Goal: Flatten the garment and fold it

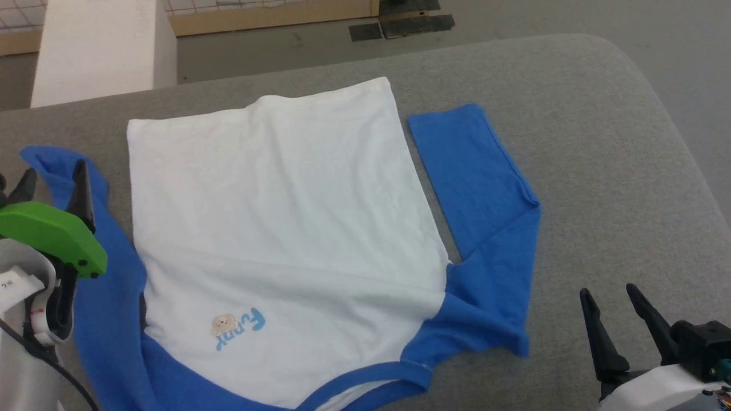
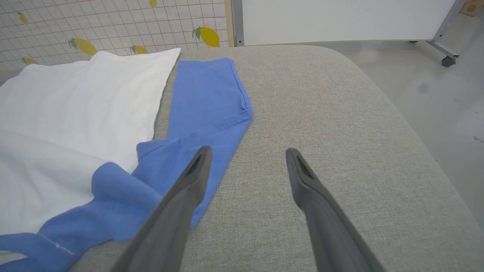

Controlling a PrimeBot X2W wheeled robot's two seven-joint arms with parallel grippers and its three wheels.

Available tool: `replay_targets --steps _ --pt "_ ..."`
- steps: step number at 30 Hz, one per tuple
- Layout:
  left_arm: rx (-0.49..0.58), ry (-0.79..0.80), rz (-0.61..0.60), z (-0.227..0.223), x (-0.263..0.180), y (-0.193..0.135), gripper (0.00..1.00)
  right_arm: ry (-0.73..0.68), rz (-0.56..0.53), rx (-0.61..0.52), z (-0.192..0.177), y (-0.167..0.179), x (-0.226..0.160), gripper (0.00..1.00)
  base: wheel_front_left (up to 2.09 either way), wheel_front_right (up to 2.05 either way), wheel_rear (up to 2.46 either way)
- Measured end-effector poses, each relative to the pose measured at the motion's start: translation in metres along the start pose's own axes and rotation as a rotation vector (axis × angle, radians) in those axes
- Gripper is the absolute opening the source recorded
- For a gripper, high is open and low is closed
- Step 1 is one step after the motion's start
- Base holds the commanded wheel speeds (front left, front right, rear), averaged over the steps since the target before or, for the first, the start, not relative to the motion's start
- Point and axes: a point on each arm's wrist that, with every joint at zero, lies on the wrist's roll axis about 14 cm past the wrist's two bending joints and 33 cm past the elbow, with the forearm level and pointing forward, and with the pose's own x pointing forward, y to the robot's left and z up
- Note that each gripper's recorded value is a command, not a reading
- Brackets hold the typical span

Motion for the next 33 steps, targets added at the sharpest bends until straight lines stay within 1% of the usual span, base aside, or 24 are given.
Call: replay_targets --steps 4,8,13,16,20,26,32,33 --pt "0.007 0.06 -0.023 -0.01 0.017 -0.01 1.0 -0.022 -0.046 -0.015 0.005 -0.013 -0.007 1.0 0.0 0.0 0.0" --pt "0.014 0.162 -0.027 -0.027 0.033 -0.013 1.0 -0.037 -0.063 -0.014 0.006 -0.015 -0.007 1.0 0.0 0.0 0.0" --pt "0.033 0.295 0.025 -0.041 0.056 0.006 1.0 -0.045 -0.038 -0.002 0.007 -0.003 0.006 1.0 0.0 0.0 0.0" --pt "0.061 0.367 0.103 -0.047 0.066 0.027 1.0 -0.038 -0.026 -0.001 0.006 0.002 0.014 1.0 0.0 0.0 0.0" --pt "0.11 0.413 0.196 -0.053 0.078 0.05 1.0 -0.012 -0.009 -0.002 -0.001 0.008 0.025 1.0 0.0 0.0 0.0" --pt "0.093 0.538 0.26 -0.084 0.087 0.063 1.0 0.02 0.003 0.009 -0.011 0.014 0.039 1.0 0.0 0.0 0.0" --pt "0.032 0.663 0.291 -0.118 0.084 0.065 1.0 0.066 0.013 0.014 -0.026 0.018 0.049 1.0 0.0 0.0 0.0" --pt "0.026 0.675 0.29 -0.122 0.082 0.064 0.82 0.07 0.013 0.016 -0.027 0.018 0.05 1.0 0.0 0.0 0.0"
